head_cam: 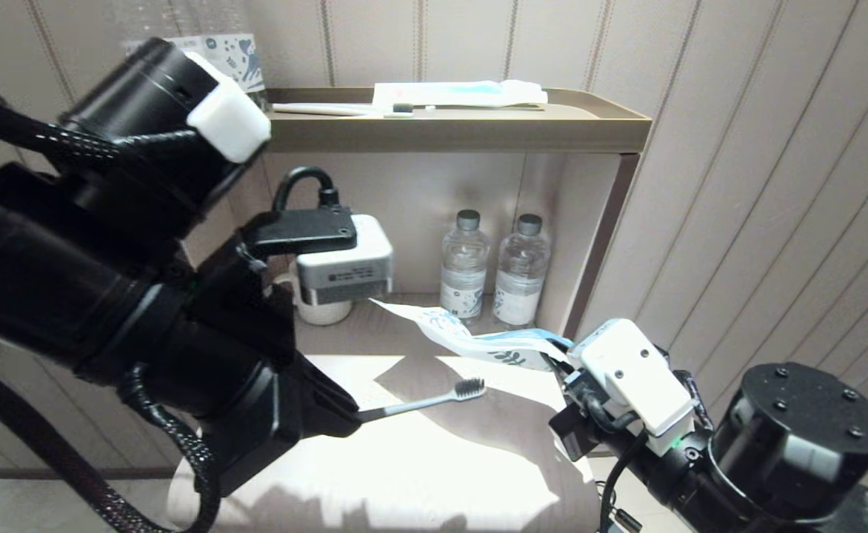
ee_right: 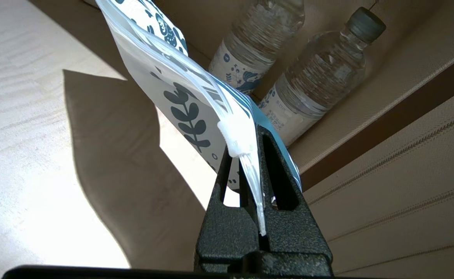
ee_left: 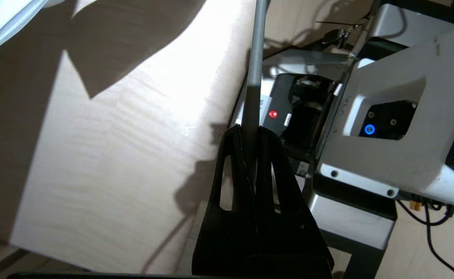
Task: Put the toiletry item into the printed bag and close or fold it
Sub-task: Place the toothbrush in the storage bag
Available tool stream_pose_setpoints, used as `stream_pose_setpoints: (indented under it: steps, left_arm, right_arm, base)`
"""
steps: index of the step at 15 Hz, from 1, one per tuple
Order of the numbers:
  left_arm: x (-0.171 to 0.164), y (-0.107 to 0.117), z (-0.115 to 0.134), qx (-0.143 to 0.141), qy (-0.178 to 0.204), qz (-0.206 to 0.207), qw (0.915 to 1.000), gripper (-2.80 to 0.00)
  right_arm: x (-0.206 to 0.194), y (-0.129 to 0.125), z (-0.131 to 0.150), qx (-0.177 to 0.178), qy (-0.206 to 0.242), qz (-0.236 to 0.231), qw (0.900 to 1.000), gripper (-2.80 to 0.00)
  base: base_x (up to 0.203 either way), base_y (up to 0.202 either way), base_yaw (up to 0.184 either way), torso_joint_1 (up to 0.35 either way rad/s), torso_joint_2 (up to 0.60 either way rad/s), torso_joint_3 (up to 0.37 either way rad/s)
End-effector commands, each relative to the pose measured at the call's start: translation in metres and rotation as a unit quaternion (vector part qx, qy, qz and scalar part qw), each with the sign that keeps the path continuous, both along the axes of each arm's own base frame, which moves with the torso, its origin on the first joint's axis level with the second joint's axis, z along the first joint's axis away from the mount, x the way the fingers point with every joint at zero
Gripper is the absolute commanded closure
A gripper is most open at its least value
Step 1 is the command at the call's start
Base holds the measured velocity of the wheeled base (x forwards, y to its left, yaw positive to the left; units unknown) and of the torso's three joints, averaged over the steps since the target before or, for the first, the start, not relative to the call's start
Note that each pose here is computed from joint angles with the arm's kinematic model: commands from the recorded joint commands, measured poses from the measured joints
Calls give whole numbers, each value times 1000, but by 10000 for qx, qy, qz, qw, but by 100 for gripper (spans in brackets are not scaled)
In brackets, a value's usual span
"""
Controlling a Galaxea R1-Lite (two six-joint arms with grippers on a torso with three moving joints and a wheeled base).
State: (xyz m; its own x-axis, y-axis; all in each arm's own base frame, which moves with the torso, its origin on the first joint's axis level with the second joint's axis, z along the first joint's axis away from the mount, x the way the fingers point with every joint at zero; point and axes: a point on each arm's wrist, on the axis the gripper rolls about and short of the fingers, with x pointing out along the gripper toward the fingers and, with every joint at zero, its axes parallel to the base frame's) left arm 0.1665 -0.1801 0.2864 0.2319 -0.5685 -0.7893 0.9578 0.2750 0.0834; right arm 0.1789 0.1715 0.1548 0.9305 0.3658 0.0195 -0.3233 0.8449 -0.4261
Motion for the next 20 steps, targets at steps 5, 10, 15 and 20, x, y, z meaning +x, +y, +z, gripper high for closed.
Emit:
stream_pose_setpoints:
  steps: [5,10,15,20]
  left_arm:
    - [25,-35,-23,278,303,-157,9990,0]
    - [29,-31,-16,197,184,-34,9996,0]
    - [44,-26,-16,318,2,330,9990,0]
    - [50,-29,-17,475,-149,440,9978,0]
  right_arm:
    - [-3,1,-2,39,38,68,10000,0]
    - [-4,1,-3,24,62,83,9999,0]
    - [-6,2,-4,10,75,133,9999,0]
    - [-7,2,-5,-1,85,152,9998,0]
  base:
    - [0,0,0,0,0,0]
    - [0,0,0,0,0,0]
    - [0,0,0,0,0,0]
    - [0,0,0,0,0,0]
